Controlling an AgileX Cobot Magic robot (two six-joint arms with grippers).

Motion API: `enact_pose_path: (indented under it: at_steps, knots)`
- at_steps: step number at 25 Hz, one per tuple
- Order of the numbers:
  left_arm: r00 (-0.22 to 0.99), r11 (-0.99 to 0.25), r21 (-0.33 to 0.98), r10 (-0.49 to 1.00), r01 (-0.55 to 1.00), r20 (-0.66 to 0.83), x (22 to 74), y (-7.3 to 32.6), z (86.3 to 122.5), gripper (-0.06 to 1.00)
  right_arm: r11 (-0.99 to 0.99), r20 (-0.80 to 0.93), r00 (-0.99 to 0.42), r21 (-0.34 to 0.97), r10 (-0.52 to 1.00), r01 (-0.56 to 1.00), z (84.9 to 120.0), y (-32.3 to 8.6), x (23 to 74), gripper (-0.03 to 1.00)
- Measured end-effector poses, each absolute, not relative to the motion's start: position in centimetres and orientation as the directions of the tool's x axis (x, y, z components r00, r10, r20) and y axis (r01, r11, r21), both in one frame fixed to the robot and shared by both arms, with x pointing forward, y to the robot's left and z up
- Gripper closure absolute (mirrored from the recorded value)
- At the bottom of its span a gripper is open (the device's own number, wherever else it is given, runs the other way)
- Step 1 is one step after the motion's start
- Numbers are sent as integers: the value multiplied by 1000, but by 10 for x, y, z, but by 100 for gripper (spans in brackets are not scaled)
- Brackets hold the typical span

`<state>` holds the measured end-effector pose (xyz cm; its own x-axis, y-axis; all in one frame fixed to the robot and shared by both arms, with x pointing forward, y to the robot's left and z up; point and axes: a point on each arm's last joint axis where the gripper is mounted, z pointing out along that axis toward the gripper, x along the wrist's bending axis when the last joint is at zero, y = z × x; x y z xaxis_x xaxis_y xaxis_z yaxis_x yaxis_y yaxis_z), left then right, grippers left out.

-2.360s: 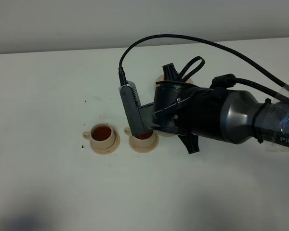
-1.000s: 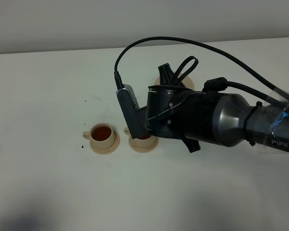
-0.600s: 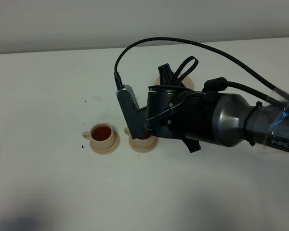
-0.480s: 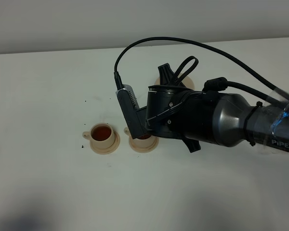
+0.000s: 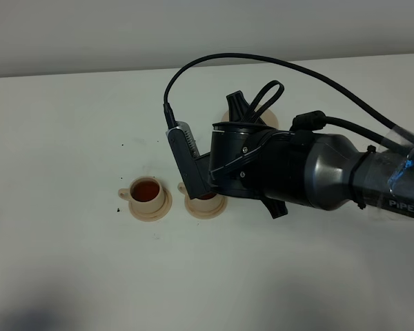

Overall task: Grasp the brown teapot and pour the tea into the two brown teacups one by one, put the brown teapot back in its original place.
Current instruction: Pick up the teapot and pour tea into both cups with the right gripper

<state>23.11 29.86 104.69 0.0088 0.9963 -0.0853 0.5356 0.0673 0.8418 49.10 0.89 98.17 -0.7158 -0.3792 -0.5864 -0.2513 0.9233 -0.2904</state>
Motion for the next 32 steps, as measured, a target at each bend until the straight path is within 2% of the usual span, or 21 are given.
enact_pose_path:
  at_steps: [32]
  knots:
    - [9, 67, 842, 996, 536, -85, 231, 299, 1047, 53, 927, -581, -725, -281, -370, -248, 981, 9, 490, 85]
